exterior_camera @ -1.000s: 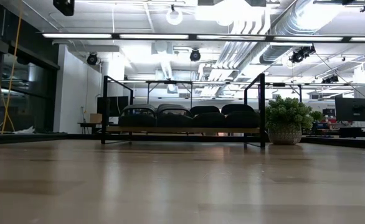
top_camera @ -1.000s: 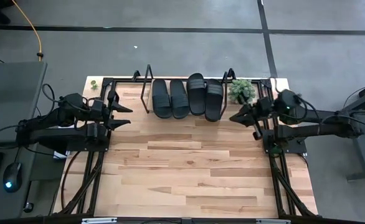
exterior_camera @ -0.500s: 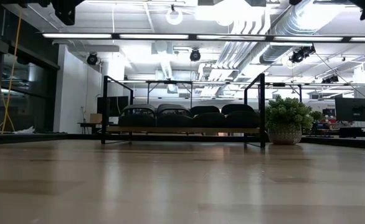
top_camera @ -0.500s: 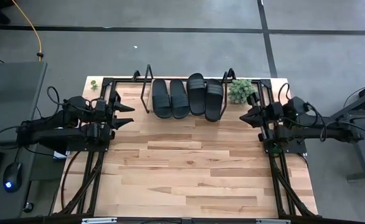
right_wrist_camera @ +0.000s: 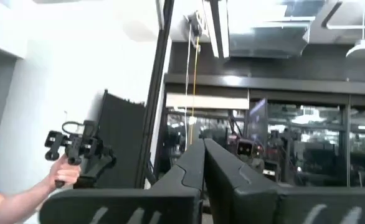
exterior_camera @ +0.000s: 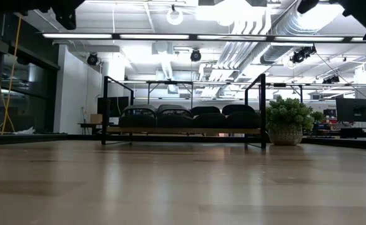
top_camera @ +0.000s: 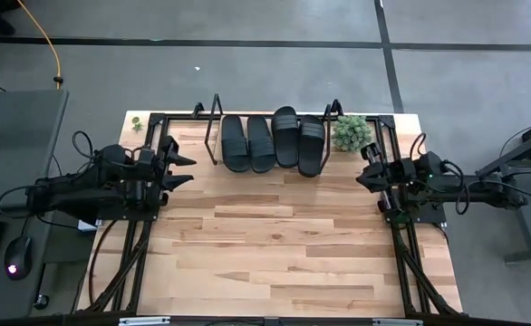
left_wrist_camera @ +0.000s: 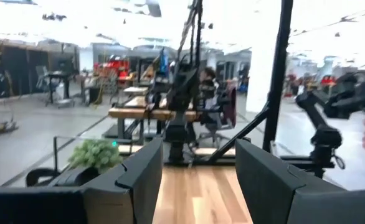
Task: Pick and place slides into the shelf
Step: Return to Home Position
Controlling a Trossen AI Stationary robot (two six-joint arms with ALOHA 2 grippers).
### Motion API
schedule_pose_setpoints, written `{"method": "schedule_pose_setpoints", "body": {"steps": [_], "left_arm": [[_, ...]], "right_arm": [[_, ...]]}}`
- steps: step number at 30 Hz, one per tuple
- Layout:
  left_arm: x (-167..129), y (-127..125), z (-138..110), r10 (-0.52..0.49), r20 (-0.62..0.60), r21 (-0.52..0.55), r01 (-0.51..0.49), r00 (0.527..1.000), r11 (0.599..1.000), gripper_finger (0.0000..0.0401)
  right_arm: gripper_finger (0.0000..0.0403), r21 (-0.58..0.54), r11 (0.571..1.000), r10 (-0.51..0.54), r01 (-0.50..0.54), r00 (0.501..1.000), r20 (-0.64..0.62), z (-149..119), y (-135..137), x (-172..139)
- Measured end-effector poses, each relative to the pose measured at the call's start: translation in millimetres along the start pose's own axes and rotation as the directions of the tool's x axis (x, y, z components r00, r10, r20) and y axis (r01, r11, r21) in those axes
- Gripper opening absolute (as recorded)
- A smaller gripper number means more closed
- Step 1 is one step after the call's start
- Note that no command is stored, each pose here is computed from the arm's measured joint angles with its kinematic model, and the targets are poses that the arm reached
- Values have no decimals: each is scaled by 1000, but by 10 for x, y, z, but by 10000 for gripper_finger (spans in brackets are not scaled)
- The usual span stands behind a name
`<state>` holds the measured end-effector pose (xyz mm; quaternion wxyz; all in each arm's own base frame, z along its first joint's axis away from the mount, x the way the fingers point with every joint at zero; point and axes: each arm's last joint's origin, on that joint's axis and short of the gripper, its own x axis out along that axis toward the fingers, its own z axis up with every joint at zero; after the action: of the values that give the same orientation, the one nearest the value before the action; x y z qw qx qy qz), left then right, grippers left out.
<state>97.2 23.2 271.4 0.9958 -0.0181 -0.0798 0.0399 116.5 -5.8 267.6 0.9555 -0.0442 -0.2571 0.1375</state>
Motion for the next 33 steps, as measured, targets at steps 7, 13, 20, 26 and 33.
{"method": "schedule_pose_setpoints", "body": {"steps": [7, 13, 20, 26, 33], "left_arm": [[-111, -26, -37, -21, 49, 12, 20, 999, 1000, 184], [-187, -38, -89, -22, 58, 4, 22, 998, 1000, 184], [-247, -59, -162, -73, 83, -11, 74, 994, 997, 184], [-271, -60, -238, -82, 87, -36, 86, 993, 996, 184], [-242, -53, -399, -116, 46, -45, 118, 992, 992, 184]], "right_arm": [[0, -2, 1000, 3, -3, 999, 53, -79, 30, -83], [0, 13, 999, 42, -42, 998, 38, -93, 42, -82], [0, 53, 987, 152, -153, 988, 18, -107, 73, -85], [0, 113, 983, 149, -145, 989, -24, -154, 70, -84], [0, 122, 990, 76, -72, 997, -25, -156, 48, -80]]}}
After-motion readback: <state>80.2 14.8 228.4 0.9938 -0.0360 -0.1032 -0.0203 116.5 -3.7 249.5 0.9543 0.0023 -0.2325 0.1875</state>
